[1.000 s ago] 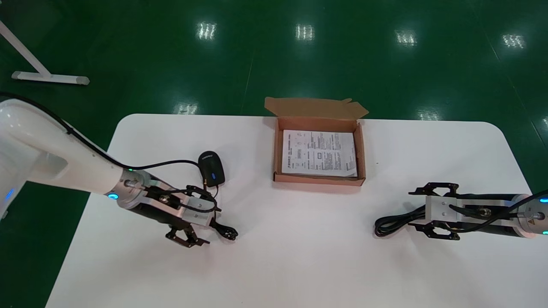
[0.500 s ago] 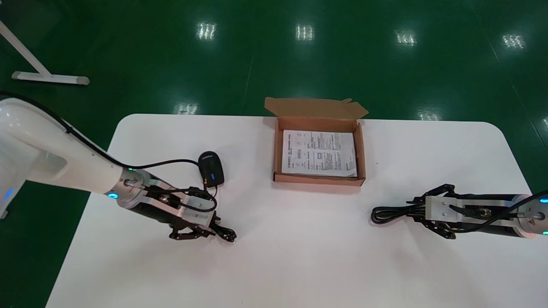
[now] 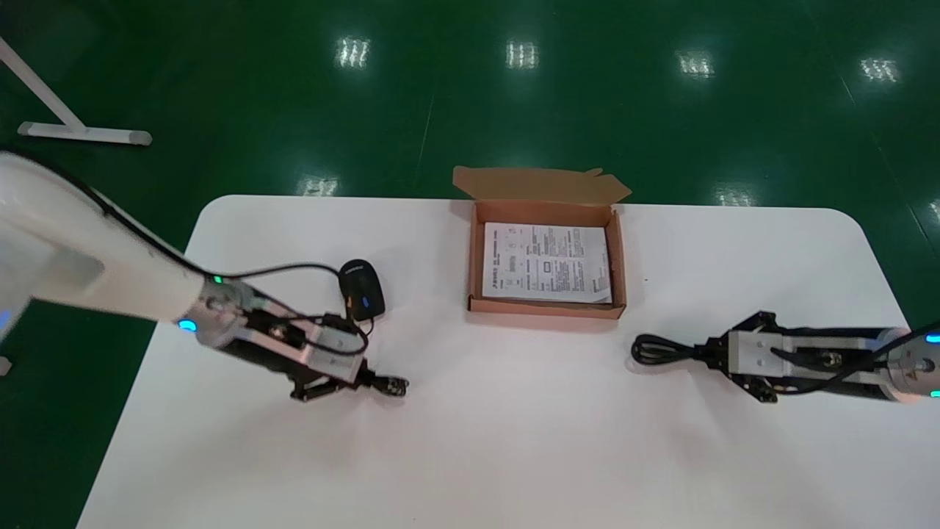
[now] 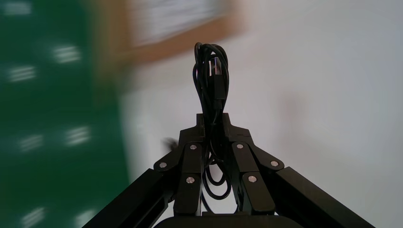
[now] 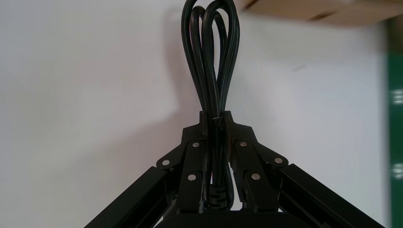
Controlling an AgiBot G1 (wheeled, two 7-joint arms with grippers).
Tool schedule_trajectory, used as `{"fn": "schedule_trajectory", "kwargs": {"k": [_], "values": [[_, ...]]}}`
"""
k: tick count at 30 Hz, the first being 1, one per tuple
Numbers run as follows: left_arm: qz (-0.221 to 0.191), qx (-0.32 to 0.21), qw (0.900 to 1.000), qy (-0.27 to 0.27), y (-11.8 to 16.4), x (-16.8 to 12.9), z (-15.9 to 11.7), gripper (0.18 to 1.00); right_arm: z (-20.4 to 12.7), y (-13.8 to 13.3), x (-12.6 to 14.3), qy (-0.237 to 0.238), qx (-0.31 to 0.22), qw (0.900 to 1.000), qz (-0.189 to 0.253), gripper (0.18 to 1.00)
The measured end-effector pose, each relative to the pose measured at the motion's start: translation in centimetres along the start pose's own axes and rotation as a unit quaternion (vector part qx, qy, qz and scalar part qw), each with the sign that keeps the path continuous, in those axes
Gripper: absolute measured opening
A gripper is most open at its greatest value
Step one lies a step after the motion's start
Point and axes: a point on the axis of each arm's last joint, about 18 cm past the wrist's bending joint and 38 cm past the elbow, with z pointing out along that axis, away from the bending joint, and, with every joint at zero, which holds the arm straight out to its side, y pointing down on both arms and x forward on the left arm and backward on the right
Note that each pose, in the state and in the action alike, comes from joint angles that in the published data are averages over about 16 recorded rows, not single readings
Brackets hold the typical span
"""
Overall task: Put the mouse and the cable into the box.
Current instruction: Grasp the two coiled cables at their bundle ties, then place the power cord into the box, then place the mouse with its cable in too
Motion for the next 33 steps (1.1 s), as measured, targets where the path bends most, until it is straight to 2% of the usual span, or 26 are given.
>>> {"fn": "schedule_trajectory", "kwargs": {"k": [4,8,13,17,25,33], "values": [[0.017,0.0,0.9978,-0.063,-0.3,-3.8,-4.2,0.247,-0.4,-1.8,3.1,0.032,0.015,0.999,-0.008,0.238],[0.038,0.001,0.989,-0.143,-1.3,-8.1,-9.3,0.243,0.0,-4.2,6.1,0.063,0.032,0.997,-0.019,0.236],[0.077,0.006,0.968,-0.239,-3.8,-13.1,-15.2,0.242,2.1,-8.0,8.8,0.09,0.048,0.994,-0.037,0.236],[0.113,0.017,0.9485,-0.296,-6.8,-16.2,-18.4,0.241,4.7,-11.0,9.5,0.099,0.059,0.992,-0.052,0.236],[0.172,0.051,0.9175,-0.355,-12.3,-19.7,-20.6,0.241,9.6,-15.3,8.4,0.09,0.065,0.991,-0.076,0.235],[0.199,0.067,0.904,-0.372,-14.4,-20.7,-20.6,0.24,11.9,-15.9,6.4,0.072,0.057,0.992,-0.091,0.235]]}}
